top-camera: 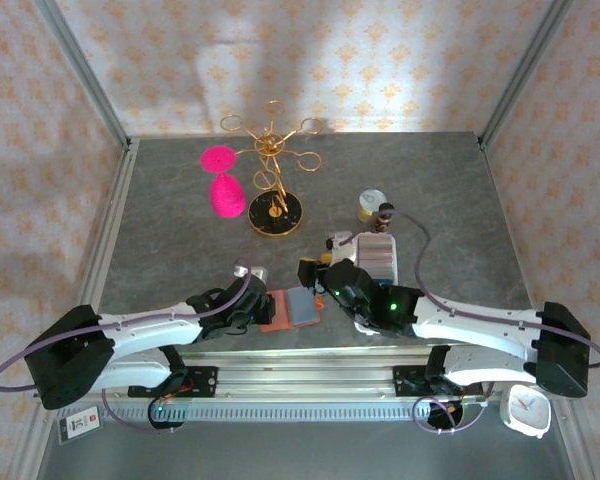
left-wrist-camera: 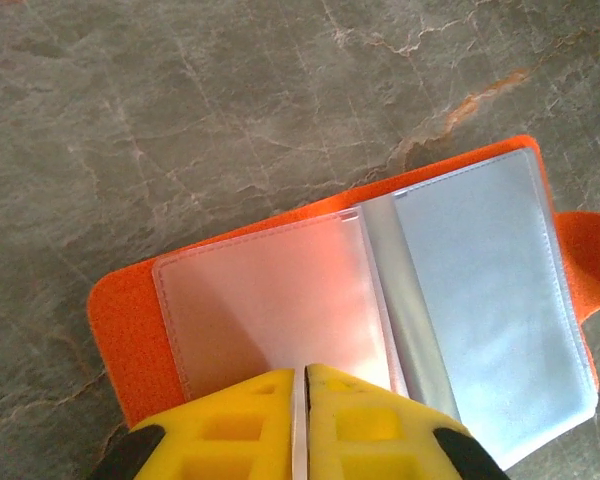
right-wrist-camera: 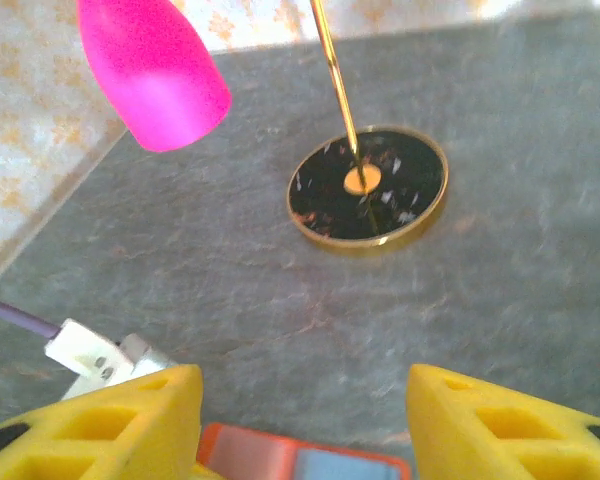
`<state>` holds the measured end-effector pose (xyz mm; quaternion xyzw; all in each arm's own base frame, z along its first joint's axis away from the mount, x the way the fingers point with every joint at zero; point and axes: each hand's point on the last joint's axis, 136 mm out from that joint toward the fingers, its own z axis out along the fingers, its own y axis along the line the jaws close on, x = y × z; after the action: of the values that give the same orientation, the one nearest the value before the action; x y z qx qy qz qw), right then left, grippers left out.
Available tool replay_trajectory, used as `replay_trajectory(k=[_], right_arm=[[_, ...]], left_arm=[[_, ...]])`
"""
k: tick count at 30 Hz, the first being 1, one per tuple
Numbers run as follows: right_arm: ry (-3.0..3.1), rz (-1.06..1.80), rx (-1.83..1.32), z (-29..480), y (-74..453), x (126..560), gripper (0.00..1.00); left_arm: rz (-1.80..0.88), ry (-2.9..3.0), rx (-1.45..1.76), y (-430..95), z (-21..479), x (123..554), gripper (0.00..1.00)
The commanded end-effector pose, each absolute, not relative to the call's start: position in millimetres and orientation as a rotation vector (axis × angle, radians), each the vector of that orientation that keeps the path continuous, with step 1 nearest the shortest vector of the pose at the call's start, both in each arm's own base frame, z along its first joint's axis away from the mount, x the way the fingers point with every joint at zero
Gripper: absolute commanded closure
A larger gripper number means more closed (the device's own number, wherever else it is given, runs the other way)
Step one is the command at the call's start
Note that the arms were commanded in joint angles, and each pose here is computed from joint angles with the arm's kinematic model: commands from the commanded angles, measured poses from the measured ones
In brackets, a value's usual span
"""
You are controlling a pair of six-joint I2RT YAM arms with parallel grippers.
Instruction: Put the credit cards into the card holder
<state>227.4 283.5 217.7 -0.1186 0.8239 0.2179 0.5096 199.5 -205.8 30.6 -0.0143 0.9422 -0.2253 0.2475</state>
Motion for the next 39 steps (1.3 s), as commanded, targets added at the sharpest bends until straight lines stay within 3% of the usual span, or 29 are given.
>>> replay_trajectory(k=[1,2,3,8,12,22,27,39], right_arm=[[1.873,0.159,-0.629,225,260,232,0.35],[1.851,0.117,-0.749,221,259,229,0.19],[1.828,0.079,-0.852,219,258,225,0.15],[1.609,-0.153,-1.384,198,236,201,0.14],[1.489,-0.234,-1.573,188,212,188,0.00],[1.543,-0.458,-1.761,128,154,201,0.01],[1.510,-0.552,-1.824,108,139,222,0.15],[1.483,-0.548,-1.832,93,146,246,0.20]], left_arm=[[-0.614,2.568,-0.088,-202,33,201,0.87],[-0.617,2.564,-0.098,-202,34,201,0.87],[-0.627,2.561,-0.101,-202,34,200,0.87],[-0.670,2.571,-0.119,-202,30,193,0.87],[-0.691,2.563,-0.125,-200,29,190,0.87],[-0.741,2.521,-0.122,-201,38,190,0.87],[-0.784,2.505,-0.129,-202,38,188,0.87],[-0.809,2.503,-0.122,-201,32,183,0.87]])
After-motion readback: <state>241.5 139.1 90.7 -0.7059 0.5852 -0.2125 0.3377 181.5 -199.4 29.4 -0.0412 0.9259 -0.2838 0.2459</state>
